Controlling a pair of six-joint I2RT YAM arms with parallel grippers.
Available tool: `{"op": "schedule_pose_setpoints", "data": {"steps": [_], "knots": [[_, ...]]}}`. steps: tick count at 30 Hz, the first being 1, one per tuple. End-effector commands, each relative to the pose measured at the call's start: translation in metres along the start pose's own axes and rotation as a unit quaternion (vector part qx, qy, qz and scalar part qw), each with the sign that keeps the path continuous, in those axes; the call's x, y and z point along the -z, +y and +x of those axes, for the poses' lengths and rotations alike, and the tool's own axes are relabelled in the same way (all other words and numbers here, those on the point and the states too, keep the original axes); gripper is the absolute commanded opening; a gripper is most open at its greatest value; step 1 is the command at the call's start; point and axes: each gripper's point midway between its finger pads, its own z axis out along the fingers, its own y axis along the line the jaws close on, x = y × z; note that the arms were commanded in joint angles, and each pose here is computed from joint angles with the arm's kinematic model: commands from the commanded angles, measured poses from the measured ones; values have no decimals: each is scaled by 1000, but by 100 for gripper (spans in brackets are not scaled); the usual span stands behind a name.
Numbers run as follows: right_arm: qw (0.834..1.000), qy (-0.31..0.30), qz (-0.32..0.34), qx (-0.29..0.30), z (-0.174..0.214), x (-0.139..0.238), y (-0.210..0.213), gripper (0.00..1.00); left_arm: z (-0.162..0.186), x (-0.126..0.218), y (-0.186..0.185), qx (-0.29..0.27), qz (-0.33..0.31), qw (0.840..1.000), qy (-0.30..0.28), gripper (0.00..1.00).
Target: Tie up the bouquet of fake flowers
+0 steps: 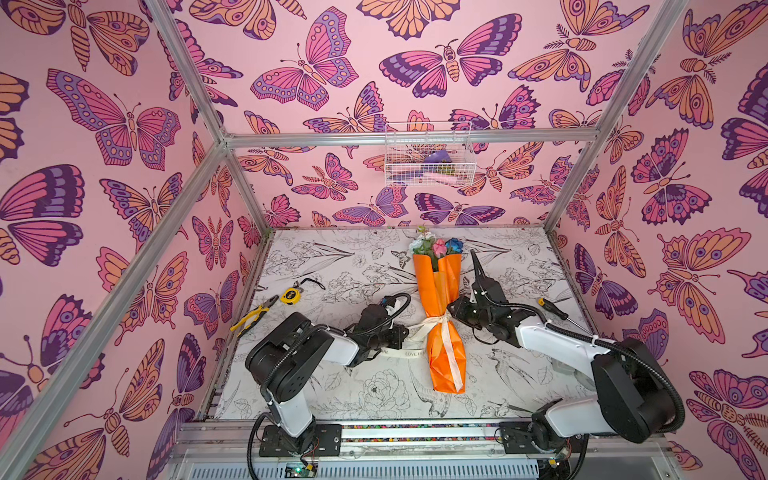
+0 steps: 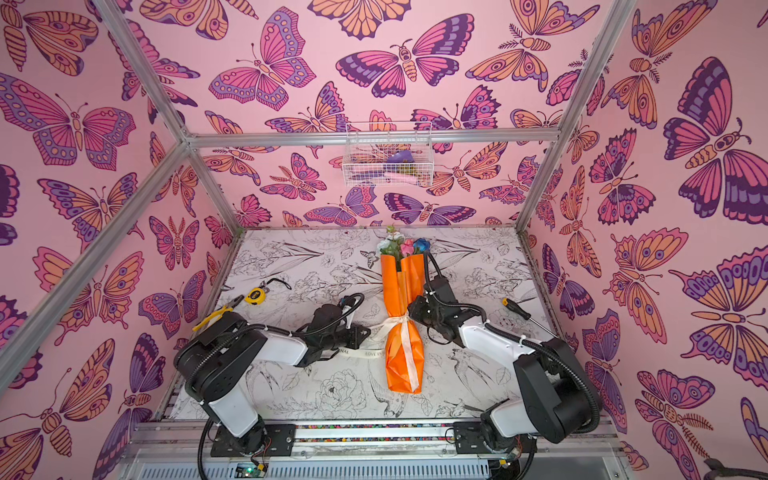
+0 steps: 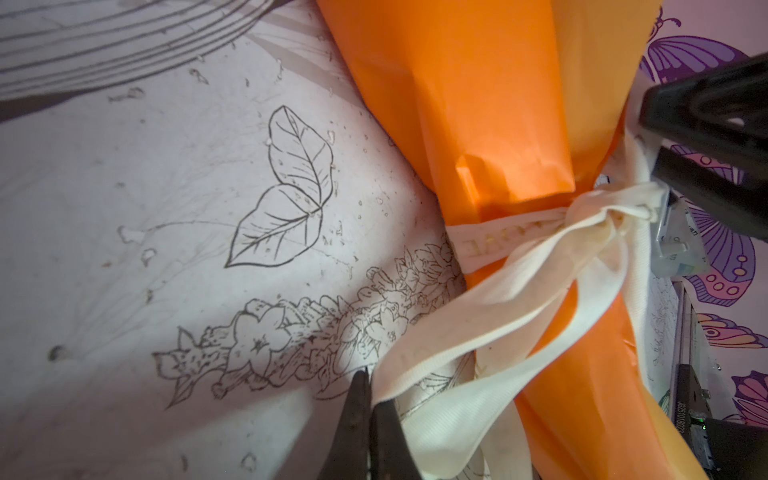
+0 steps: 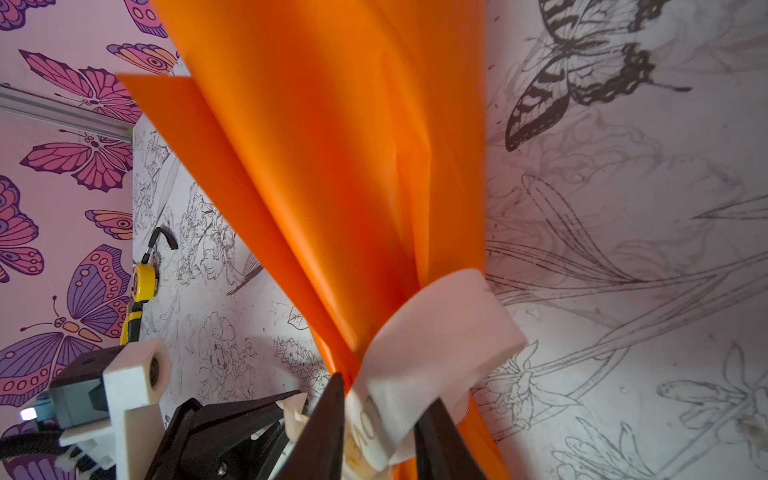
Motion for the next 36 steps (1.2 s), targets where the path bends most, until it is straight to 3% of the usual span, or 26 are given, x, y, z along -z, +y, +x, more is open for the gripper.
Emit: {"op": "schedule_pose_setpoints", "data": {"steps": [1,8,14,29,36], "knots": [[1000,-23,-12,17,-14,5,16,25,-4,1,-4,-14,0,1000,-2,0],[999,-22,-14,21,-17,-2,19,21,-4,0,-5,-14,2,1000,0,0],[999,-21,-16,33,-15,4,21,0,-4,1,-5,-14,-2,1000,-3,0],[991,-37,118,41,10,37,-59,0,6,18,22,-29,-93,995,32,0],[997,-29,60,44,8,23,-33,0,2,11,4,-71,-68,994,37,0]]}}
